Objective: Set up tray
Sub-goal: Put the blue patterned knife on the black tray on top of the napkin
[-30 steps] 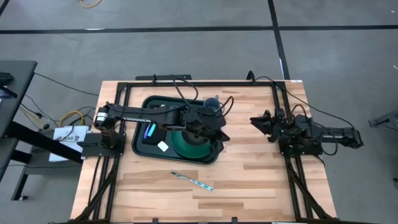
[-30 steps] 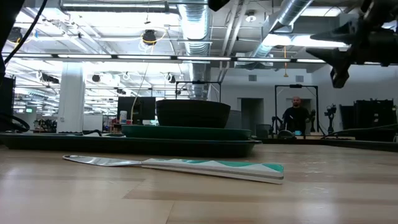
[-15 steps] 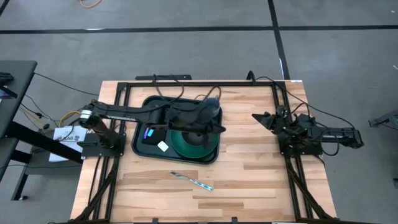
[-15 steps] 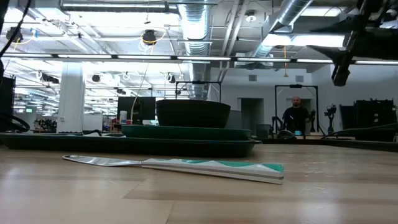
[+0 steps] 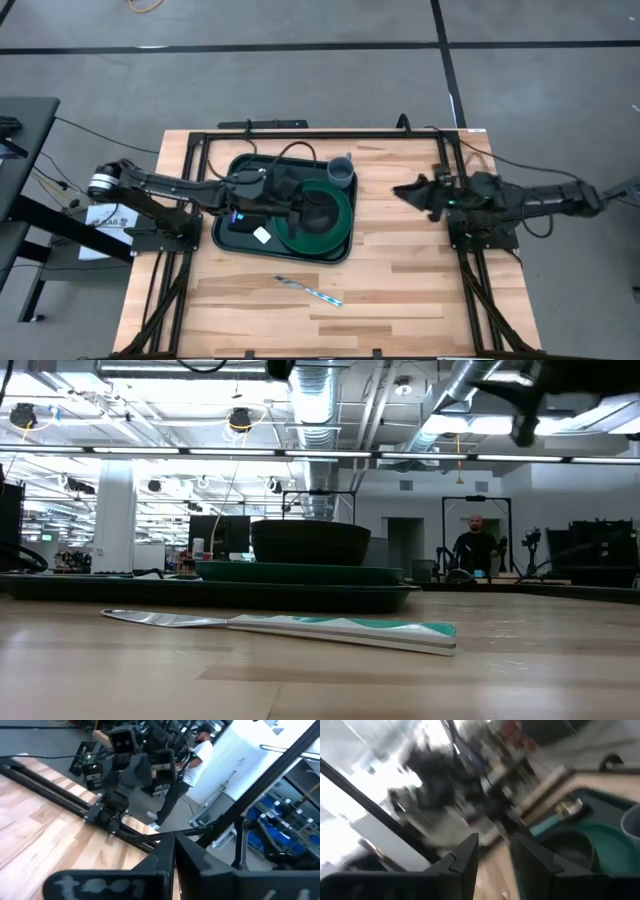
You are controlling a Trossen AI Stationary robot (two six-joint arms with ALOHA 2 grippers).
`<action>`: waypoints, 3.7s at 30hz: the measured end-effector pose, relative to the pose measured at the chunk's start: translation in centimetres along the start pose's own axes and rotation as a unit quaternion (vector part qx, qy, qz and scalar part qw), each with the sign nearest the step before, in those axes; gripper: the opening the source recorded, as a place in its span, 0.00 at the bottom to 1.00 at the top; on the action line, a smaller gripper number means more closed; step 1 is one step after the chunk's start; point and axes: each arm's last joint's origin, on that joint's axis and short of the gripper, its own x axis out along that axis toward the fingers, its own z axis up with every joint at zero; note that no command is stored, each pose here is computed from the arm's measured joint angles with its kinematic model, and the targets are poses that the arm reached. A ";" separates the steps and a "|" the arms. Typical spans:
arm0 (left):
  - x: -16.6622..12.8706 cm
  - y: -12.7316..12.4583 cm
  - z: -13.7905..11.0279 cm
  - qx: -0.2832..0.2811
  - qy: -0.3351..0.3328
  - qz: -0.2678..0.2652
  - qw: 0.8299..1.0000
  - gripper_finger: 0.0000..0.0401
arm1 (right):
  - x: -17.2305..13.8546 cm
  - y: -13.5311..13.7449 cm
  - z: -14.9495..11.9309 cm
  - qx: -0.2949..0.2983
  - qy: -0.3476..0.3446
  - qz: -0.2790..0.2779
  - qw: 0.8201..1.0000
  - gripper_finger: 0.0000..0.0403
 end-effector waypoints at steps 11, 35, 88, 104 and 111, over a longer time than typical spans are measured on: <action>-7.4 0.5 -3.0 0.035 0.031 -0.040 0.998 0.00 | 14.3 6.2 0.4 -0.066 0.247 -0.138 0.957 0.24; -14.5 3.1 -7.9 0.033 0.077 -0.099 0.992 0.00 | 24.1 7.8 -14.5 0.011 0.539 -0.197 0.819 0.38; -14.6 4.3 -9.5 0.046 0.158 -0.040 0.986 0.00 | 27.7 3.6 -24.4 -0.150 0.608 -0.198 0.754 0.34; -14.6 4.3 -9.5 0.039 0.160 -0.037 0.986 0.00 | 27.9 2.7 -24.2 -0.127 0.603 -0.231 0.753 0.06; -14.6 4.3 -9.5 0.037 0.161 -0.037 0.986 0.00 | 28.1 2.7 -23.9 -0.112 0.598 -0.236 0.758 0.04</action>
